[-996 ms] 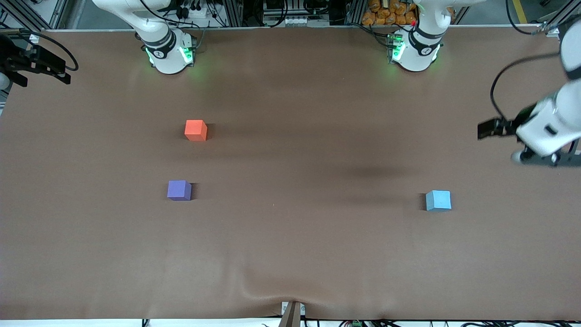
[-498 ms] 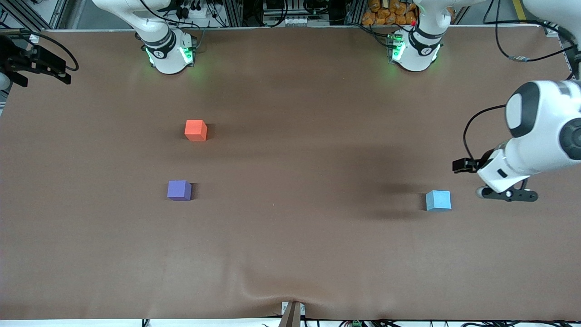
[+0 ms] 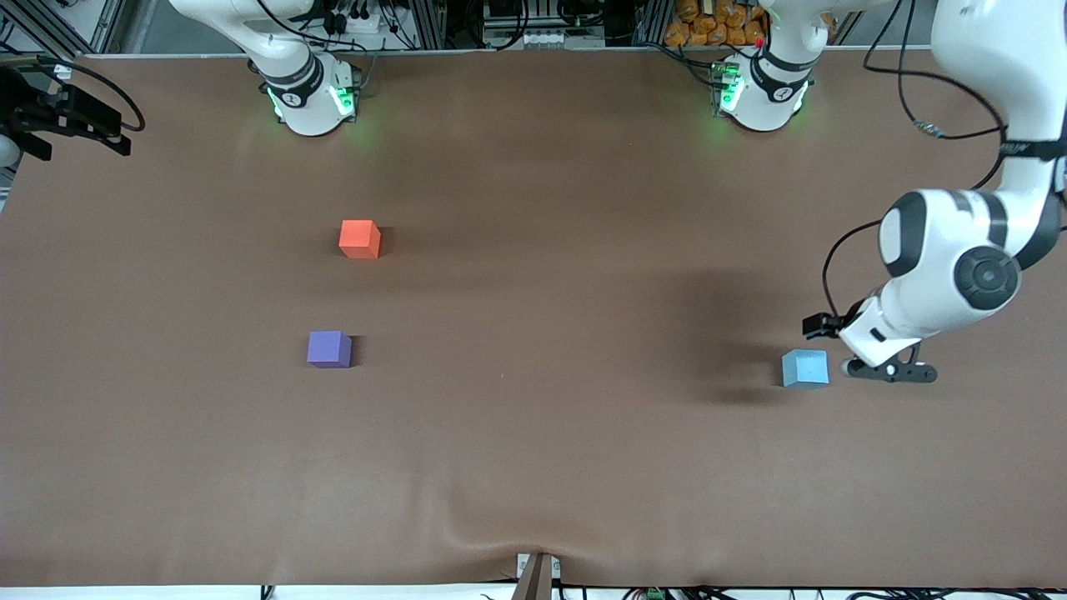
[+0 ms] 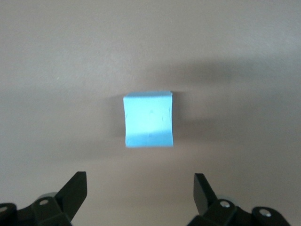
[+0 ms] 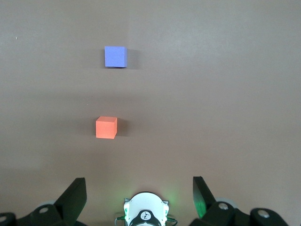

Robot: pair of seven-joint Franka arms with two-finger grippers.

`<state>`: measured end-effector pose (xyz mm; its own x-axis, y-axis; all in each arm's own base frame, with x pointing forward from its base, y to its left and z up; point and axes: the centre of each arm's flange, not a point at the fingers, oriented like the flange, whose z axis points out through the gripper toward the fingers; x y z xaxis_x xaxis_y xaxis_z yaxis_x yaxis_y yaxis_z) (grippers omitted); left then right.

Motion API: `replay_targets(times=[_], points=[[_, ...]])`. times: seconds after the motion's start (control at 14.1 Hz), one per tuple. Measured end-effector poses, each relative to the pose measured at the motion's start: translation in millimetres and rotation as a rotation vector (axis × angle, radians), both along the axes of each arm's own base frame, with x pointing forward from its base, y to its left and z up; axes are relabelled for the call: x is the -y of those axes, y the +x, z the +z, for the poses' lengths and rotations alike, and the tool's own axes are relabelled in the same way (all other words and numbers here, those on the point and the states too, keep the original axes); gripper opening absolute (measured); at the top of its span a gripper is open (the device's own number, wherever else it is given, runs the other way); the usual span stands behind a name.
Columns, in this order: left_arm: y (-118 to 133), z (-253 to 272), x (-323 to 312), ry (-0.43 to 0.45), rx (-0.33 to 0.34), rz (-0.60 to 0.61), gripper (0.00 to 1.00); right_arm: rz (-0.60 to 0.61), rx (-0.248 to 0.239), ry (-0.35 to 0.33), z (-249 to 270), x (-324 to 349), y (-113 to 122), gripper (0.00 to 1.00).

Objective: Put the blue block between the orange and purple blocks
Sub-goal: 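Close the left gripper on the light-blue cube and lift it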

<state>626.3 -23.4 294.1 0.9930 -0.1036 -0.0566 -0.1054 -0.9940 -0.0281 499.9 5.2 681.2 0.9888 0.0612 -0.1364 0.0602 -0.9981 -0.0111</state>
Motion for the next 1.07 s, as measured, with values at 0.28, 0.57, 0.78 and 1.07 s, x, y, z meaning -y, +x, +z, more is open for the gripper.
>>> replay_targets(times=[0.28, 0.57, 0.78, 1.07], points=[[21.5, -39.7, -10.8, -0.01, 0.006, 0.022, 1.0, -0.001, -0.002, 0.0, -0.9, 0.3, 0.6, 1.0], [25.5, -78.4, -9.4, -0.015, -0.039, 0.024, 1.0, -0.001, -0.002, 0.0, -1.1, 0.3, 0.7, 1.0], [29.3, -90.1, -4.7, -0.018, -0.045, 0.019, 1.0, -0.001, -0.003, 0.0, -1.2, 0.3, 0.8, 1.0], [32.0, -96.2, -3.6, -0.02, -0.047, 0.018, 0.81, -0.001, -0.003, 0.0, -1.3, 0.4, 0.9, 1.0]])
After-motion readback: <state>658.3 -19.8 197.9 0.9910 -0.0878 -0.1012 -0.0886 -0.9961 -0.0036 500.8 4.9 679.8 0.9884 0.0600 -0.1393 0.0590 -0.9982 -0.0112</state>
